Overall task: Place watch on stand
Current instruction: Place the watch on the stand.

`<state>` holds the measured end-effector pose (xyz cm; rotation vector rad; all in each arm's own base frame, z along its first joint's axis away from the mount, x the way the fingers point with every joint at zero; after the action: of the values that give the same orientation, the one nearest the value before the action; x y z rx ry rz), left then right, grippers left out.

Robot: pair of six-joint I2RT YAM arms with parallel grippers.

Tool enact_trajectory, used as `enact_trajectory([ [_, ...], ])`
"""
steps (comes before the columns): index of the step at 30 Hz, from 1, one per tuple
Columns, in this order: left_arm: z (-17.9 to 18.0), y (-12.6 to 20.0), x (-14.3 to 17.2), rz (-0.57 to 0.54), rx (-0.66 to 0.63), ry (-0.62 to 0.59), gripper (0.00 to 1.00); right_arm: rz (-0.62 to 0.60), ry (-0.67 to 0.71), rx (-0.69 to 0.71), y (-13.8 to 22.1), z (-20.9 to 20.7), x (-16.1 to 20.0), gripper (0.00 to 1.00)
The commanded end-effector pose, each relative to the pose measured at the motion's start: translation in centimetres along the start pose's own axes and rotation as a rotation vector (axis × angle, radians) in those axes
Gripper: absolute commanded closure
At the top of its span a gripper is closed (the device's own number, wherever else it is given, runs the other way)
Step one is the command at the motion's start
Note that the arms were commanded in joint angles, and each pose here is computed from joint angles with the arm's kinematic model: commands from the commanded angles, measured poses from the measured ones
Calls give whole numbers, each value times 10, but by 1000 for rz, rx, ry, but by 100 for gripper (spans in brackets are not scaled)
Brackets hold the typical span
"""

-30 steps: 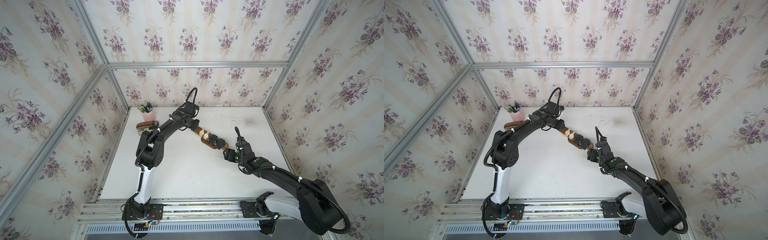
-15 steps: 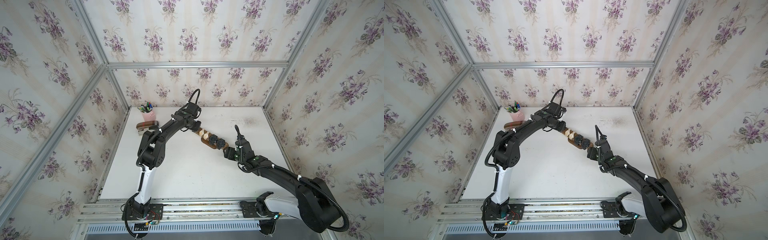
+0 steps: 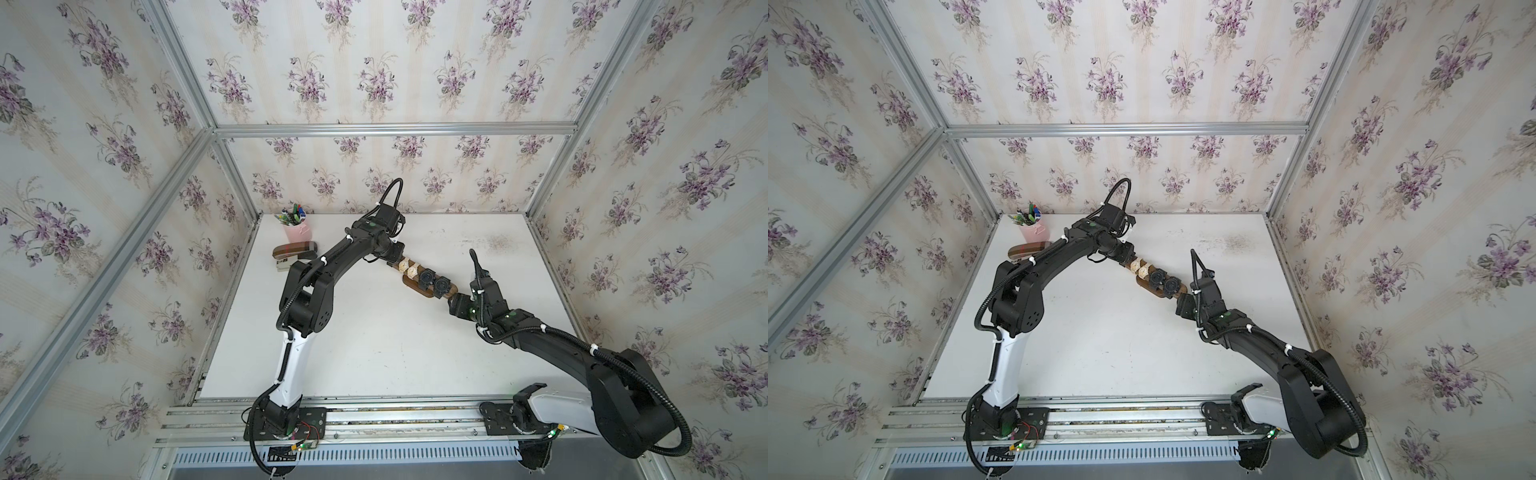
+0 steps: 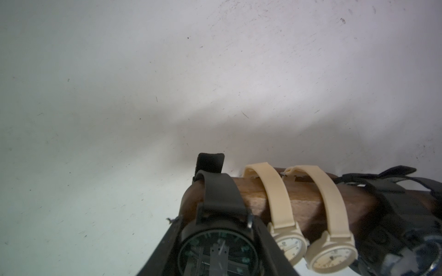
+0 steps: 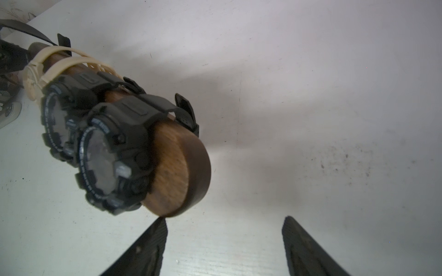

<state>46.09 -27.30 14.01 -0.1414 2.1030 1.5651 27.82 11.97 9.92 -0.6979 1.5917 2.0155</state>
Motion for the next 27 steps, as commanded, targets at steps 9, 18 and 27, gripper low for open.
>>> enact_trajectory([
  [9,-8,3,7,33,51,-14,53,-17,8,23,-1,-4,-6,23],
  [18,-9,10,5,9,55,-13,48,-22,6,33,-1,-8,-8,23],
  [27,-10,15,3,-3,58,-8,49,-24,5,27,0,-8,-8,23],
])
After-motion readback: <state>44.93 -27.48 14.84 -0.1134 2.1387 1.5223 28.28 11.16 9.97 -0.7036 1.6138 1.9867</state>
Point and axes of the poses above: each gripper's point midway between its finger pads, its own y axis back along the fingers, its own z axis along the line the jaws close on, x = y × z, the point moved 4 cm from there along y, back along the fingers, and after that the axes turned 12 degrees about y, right-handed, at the moved point
